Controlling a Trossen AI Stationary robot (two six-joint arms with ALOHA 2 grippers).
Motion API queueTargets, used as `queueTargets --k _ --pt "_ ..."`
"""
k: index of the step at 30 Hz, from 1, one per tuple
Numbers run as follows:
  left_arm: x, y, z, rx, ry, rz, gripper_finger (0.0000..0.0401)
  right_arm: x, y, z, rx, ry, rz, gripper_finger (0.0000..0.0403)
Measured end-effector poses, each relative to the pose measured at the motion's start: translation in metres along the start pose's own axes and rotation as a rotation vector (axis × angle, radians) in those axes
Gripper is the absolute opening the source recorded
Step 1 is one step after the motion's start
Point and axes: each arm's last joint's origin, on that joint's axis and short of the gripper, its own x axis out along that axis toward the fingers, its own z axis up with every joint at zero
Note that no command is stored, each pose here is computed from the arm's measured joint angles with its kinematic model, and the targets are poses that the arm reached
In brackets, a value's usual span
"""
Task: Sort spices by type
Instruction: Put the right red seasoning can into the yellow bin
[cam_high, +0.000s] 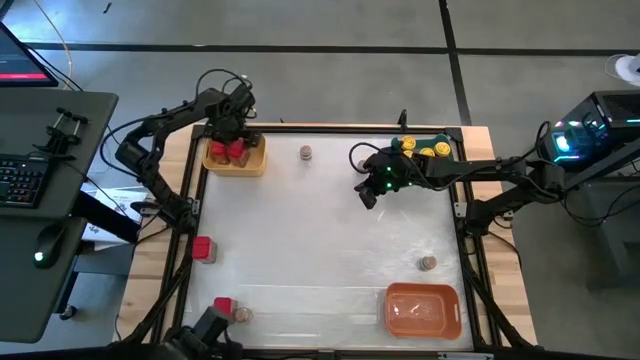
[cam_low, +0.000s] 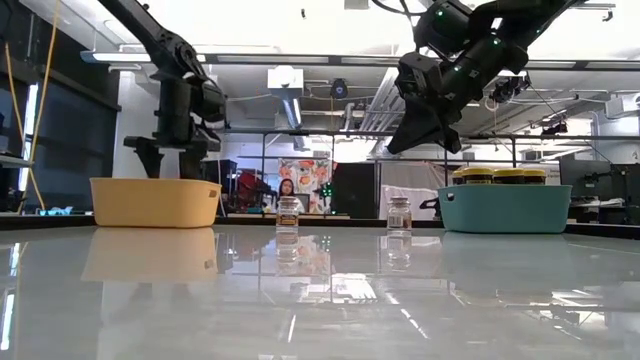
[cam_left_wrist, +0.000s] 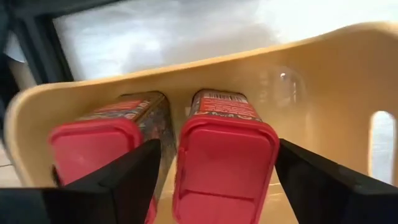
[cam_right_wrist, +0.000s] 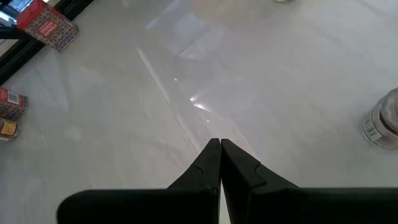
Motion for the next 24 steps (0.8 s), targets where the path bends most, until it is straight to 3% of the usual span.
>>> queueTargets --k 12,17,21,24 --pt "-0.046 0.019 0.001 -0.048 -0.175 -0.044 0.0298 0.000 0.000 0.000 0.002 0.000 0.000 0.0000" --pt "-0.062 0.003 -0.010 0.042 -0.215 -0.167 0.0286 0.000 0.000 0.000 0.002 0.000 -0.001 0.0000" --pt "-0.068 -0.027 -0.022 0.173 -0.240 -0.223 0.0236 0.000 0.000 0.000 0.002 -0.003 -0.005 0.0000" --pt "-0.062 -0.047 -0.034 0.266 -0.231 -0.221 0.0157 0.000 0.000 0.000 0.002 -0.003 -0.005 0.0000"
